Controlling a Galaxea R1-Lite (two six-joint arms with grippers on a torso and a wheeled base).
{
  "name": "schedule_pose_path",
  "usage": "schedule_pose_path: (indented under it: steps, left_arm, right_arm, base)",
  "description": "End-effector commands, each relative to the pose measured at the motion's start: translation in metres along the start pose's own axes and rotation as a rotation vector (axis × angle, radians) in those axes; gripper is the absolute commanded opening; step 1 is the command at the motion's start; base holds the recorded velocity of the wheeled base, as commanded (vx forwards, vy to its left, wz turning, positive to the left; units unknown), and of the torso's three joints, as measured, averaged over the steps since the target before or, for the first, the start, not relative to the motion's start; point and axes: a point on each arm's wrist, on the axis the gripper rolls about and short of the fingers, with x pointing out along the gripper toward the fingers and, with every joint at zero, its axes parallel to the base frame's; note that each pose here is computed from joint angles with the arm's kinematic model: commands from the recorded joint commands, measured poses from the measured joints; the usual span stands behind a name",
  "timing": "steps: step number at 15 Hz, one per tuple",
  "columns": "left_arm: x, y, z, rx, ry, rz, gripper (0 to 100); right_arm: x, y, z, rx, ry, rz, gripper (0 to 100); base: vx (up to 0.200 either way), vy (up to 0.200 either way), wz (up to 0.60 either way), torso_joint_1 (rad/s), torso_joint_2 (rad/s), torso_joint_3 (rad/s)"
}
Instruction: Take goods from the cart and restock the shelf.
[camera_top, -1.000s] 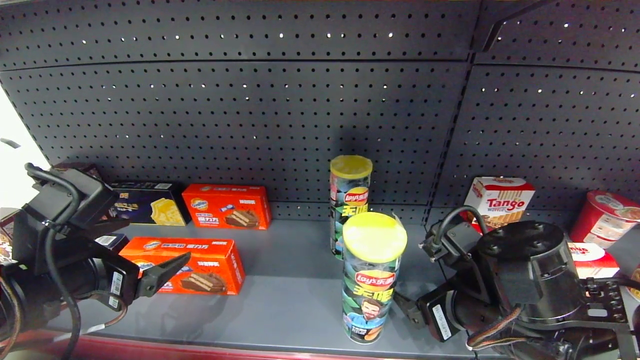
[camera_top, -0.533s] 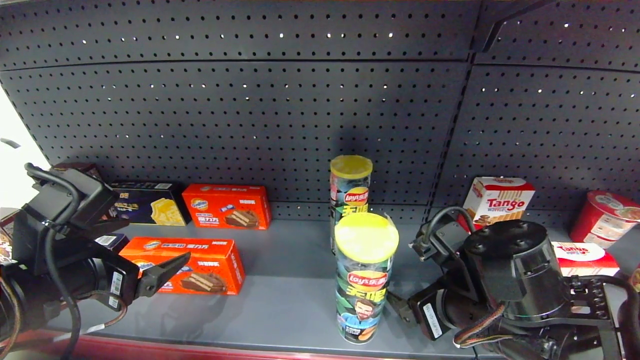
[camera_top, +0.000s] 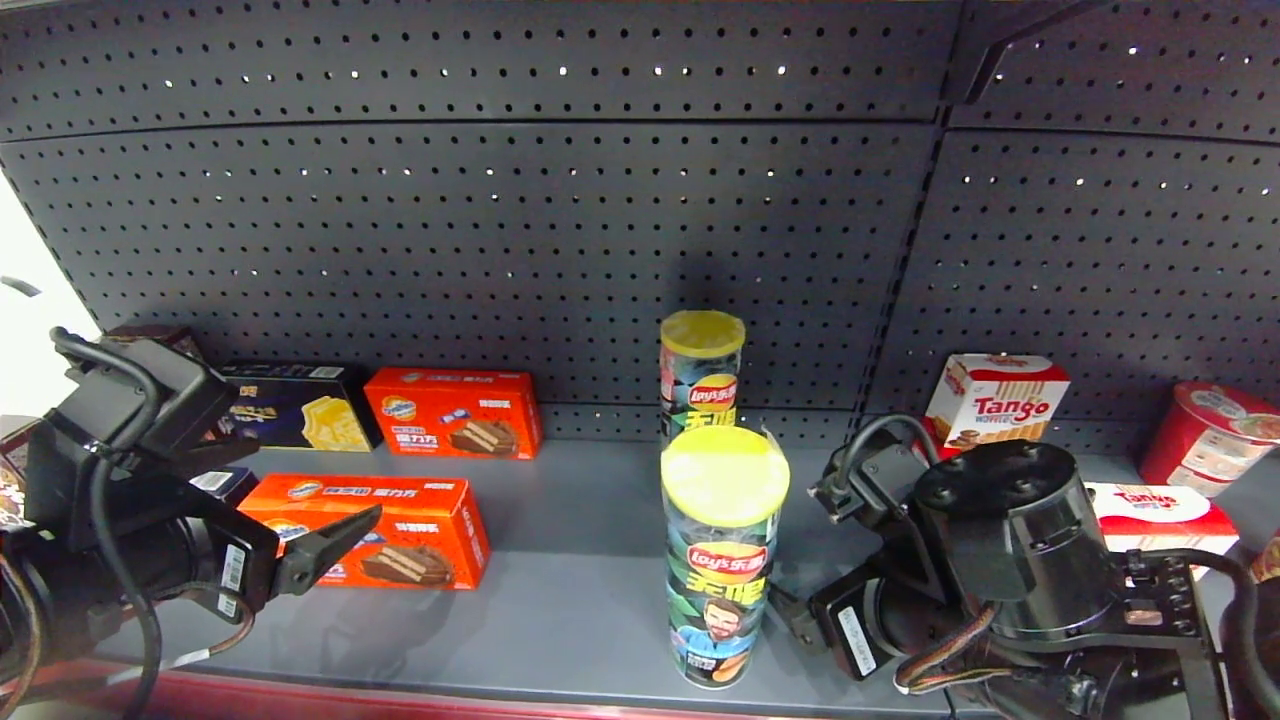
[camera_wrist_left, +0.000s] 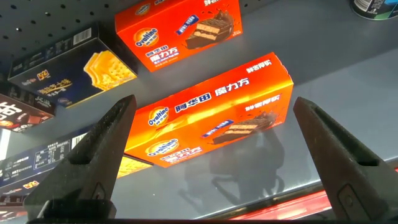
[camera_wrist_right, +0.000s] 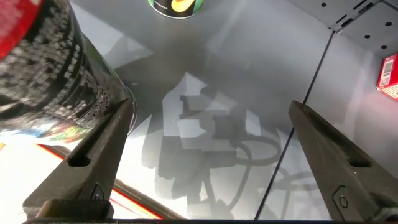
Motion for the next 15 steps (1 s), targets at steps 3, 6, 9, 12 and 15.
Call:
schedule_pose_path:
  steps: [3, 6, 9, 12, 15]
  left_arm:
    - [0.001, 0.0, 0.0, 0.0, 0.002, 0.0, 100]
    - [0.001, 0.0, 0.0, 0.0, 0.002, 0.0, 100]
    - [0.001, -0.001, -0.002, 0.0, 0.008, -0.002, 100]
    - [0.0, -0.001, -0.004, 0.0, 0.011, -0.003, 100]
    - [0.0, -0.001, -0.004, 0.0, 0.011, -0.003, 100]
  right_arm:
    - [0.002, 0.001, 0.0, -0.001, 0.002, 0.0, 100]
    - [0.001, 0.0, -0.002, -0.004, 0.007, -0.001, 100]
    - [-0.005, -0.005, -0.01, -0.006, 0.02, -0.006, 100]
    - [-0.013, -0.009, -0.017, -0.011, 0.026, -0.004, 100]
    - [-0.01, -0.006, -0.011, -0.007, 0.014, 0.002, 100]
  base:
    - [0.0, 0.0, 0.0, 0.0, 0.0, 0.0]
    - [0.0, 0.0, 0.0, 0.0, 0.0, 0.0]
    - [0.0, 0.0, 0.0, 0.0, 0.0, 0.0]
    - [0.0, 0.0, 0.0, 0.0, 0.0, 0.0]
    - [0.0, 0.0, 0.0, 0.0, 0.0, 0.0]
